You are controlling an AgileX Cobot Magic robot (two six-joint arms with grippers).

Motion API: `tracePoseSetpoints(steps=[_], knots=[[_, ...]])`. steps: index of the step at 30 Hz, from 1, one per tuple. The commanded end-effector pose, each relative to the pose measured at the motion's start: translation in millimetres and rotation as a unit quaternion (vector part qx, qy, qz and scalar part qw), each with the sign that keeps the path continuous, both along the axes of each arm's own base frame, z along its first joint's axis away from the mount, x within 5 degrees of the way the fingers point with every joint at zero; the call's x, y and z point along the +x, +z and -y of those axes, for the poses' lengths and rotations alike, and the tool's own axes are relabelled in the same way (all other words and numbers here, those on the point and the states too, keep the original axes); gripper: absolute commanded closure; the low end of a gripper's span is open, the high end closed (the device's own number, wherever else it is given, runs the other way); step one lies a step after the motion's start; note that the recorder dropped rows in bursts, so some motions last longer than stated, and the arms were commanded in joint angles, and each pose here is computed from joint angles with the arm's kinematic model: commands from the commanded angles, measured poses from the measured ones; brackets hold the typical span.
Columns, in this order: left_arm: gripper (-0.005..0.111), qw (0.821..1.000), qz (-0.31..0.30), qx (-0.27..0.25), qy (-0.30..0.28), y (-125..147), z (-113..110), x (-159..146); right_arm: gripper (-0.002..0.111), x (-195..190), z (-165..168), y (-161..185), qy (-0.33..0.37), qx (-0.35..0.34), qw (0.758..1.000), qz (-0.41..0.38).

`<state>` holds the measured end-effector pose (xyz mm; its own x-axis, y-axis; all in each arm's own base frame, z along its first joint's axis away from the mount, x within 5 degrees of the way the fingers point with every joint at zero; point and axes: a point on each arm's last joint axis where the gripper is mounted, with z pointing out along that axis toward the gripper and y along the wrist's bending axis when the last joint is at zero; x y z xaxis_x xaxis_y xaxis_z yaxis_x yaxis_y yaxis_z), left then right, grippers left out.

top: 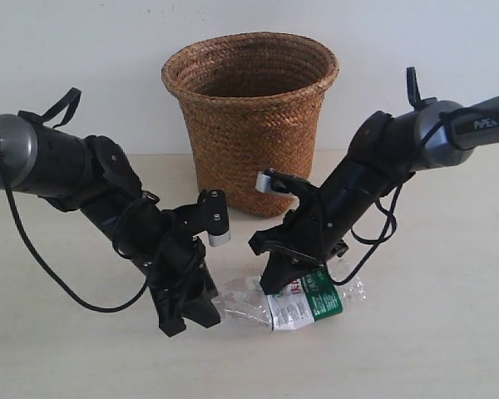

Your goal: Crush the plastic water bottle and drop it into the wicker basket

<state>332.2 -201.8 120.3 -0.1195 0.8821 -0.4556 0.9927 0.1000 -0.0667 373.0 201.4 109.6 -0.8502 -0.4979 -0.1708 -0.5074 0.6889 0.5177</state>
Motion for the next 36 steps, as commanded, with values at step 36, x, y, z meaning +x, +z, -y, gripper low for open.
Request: tracePoseSetpoints(steps=[36], knots=[[0.102, 1.000, -0.003, -0.001, -0.010, 1, 2, -3, 0.108, -18, 74, 131, 0.025, -0.018, 0.993, 0.114]])
